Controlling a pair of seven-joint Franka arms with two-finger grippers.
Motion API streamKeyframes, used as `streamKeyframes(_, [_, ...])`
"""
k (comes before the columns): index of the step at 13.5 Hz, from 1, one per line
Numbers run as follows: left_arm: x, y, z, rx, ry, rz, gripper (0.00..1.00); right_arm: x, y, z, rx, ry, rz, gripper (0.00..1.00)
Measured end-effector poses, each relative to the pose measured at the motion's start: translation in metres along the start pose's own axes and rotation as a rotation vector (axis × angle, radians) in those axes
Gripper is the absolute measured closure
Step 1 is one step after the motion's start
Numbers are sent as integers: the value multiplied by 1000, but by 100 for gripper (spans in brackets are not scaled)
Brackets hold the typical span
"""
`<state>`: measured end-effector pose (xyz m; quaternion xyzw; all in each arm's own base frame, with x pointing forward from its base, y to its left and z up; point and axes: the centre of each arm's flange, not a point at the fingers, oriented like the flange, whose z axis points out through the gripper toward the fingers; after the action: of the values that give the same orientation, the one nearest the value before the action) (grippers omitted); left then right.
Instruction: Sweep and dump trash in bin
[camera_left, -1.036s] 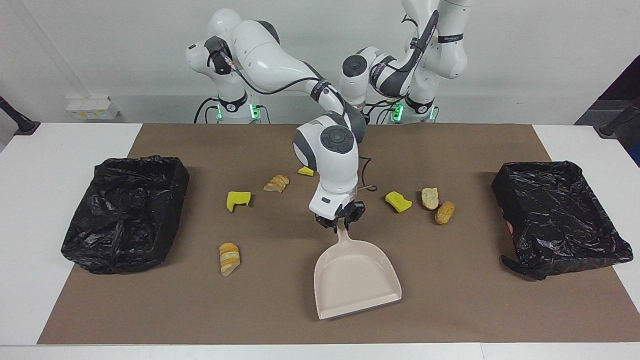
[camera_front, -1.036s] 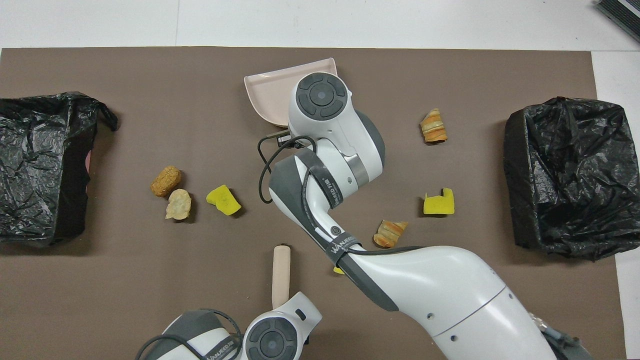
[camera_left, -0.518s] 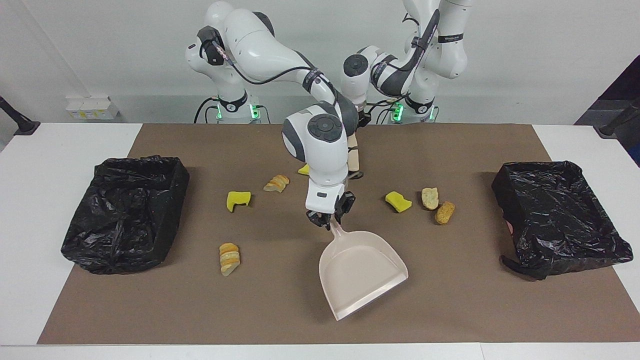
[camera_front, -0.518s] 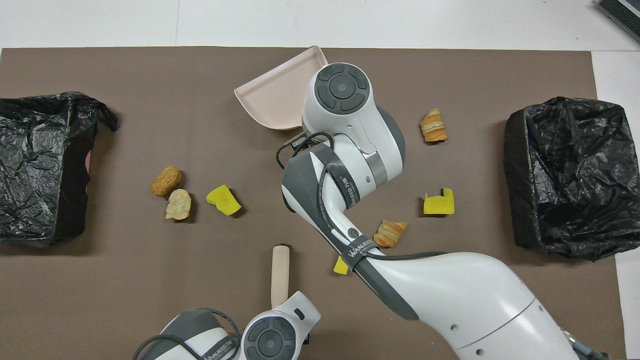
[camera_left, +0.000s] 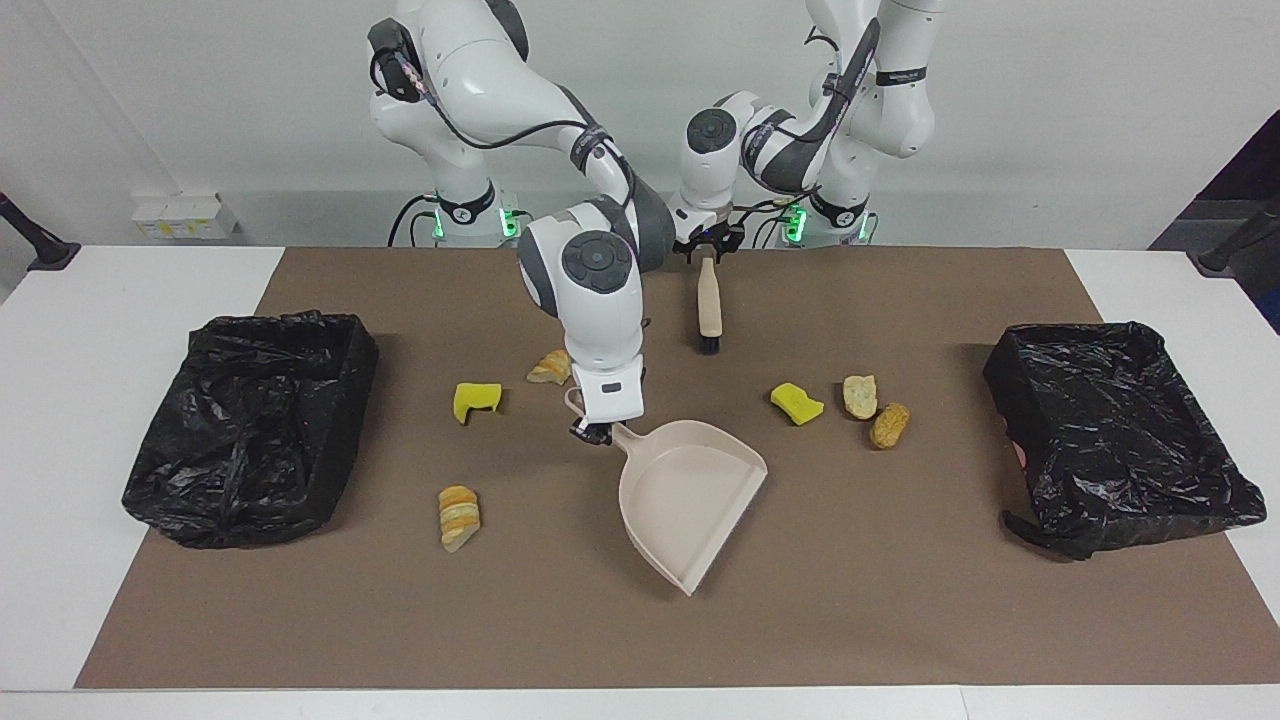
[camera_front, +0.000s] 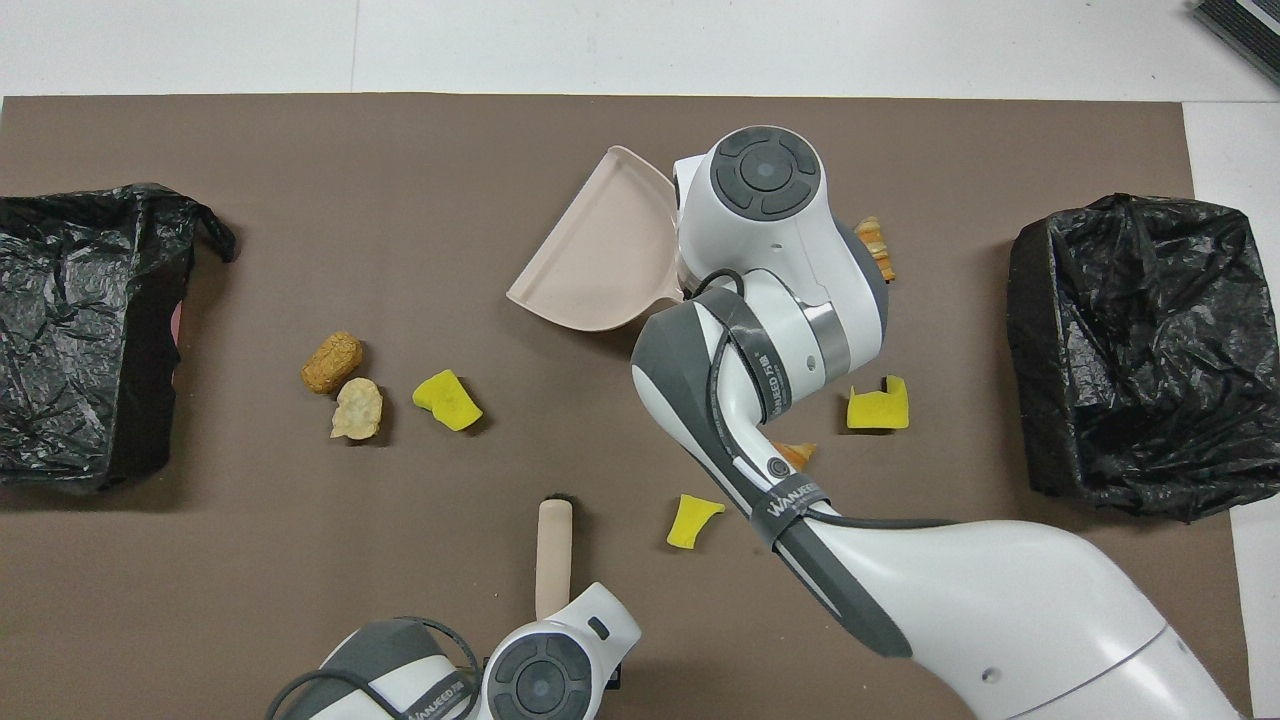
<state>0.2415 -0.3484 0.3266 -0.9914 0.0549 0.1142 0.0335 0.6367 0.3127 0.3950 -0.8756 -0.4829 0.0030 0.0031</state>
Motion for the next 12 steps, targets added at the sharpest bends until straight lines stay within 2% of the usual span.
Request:
streamKeyframes(1, [0,0,0,1,-1,0,73,-2,-3,1,3,-6,-47,69])
streamKeyframes(2, [0,0,0,2,-2,0,74,-4,-7,2,5,-14,-87,69])
streamKeyframes(5, [0,-4,-1,20,-26,-7,74,-7,-13,5,9,-35,-175,69])
streamKeyframes(7, [11,-21,-12,49,-62,-40,74,-11,-17,5,15,-78,-220,69])
streamKeyframes(9, [24,-49,-33,67,-76,-85,74,-13,-24,1,9,-122,-274,69])
streamKeyframes(12, [45,-108,-56,56,-106,-150,74,-12,-31,-2,8,-134,-358,69])
